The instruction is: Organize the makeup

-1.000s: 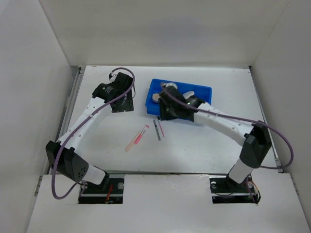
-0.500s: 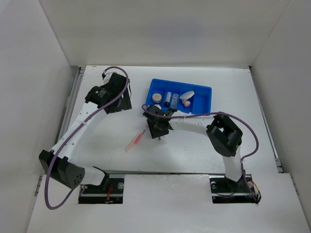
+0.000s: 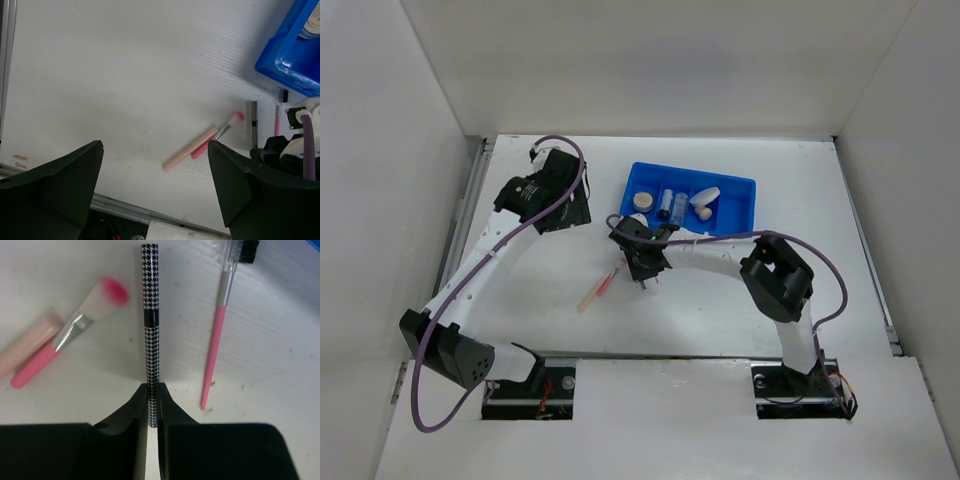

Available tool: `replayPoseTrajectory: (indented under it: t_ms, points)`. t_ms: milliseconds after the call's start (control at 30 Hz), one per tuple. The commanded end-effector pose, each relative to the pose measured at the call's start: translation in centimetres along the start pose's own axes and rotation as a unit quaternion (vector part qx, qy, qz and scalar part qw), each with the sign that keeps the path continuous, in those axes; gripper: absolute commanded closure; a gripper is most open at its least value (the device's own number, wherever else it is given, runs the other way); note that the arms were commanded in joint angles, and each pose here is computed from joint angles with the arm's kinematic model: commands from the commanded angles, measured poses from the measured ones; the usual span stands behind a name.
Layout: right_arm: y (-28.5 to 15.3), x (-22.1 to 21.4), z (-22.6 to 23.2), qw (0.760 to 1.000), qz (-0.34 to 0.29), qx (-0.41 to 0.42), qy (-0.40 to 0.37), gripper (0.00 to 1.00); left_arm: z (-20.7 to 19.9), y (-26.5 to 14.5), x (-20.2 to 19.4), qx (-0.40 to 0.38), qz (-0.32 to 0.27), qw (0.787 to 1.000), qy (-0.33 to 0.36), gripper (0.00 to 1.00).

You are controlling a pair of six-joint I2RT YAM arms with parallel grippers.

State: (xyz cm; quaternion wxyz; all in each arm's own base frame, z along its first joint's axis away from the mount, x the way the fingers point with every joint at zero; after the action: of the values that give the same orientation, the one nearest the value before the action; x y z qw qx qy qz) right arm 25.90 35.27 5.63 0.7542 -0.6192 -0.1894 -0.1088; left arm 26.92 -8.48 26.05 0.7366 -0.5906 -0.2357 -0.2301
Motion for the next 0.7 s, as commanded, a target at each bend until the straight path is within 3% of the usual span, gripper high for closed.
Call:
replayPoseTrajectory:
  t_ms: [0, 133, 233, 433, 667]
  points:
    - [-6.6, 2.1, 1.8, 0.998, -0.047, 0.044, -0.014, 0.95, 0.8, -1.2, 1.6, 0.004, -0.030, 0.999, -0.012, 0.17]
    - [-11.5, 4.1, 0.7, 0.994, -0.098, 0.044, -0.002, 0.95, 0.6, -1.0, 1.6, 0.006, -0.026, 1.000, -0.010, 0.17]
    - [-12.4, 6.9, -3.7, 0.988, -0.142, -0.005, 0.056, 0.95, 0.4, -1.1, 2.2, -0.003, -0.037, 0.999, -0.016, 0.17]
    - [-12.3, 13.6, -14.2, 0.959, -0.184, -0.055, 0.210, 0.95, -0.1, -1.0, 1.8, -0.018, -0.027, 0.999, -0.014, 0.17]
    - [-9.2, 16.4, -22.0, 0.938, -0.189, -0.163, 0.242, 0.95, -0.9, -0.7, 1.2, -0.041, -0.011, 0.999, 0.007, 0.17]
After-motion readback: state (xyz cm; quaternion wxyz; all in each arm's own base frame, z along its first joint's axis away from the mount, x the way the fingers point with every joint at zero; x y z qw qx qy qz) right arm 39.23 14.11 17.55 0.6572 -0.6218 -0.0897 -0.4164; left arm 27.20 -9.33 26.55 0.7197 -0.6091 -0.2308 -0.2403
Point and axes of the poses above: each gripper's point midway between its finger pads, its own y axis out along the fingers, its own z axis along the line the jaws close on, x = y × z, the point moved 3 cm from there along -y, back along the fingers, and after that the axes turned 13 degrees about y, right-handed, at the moved point
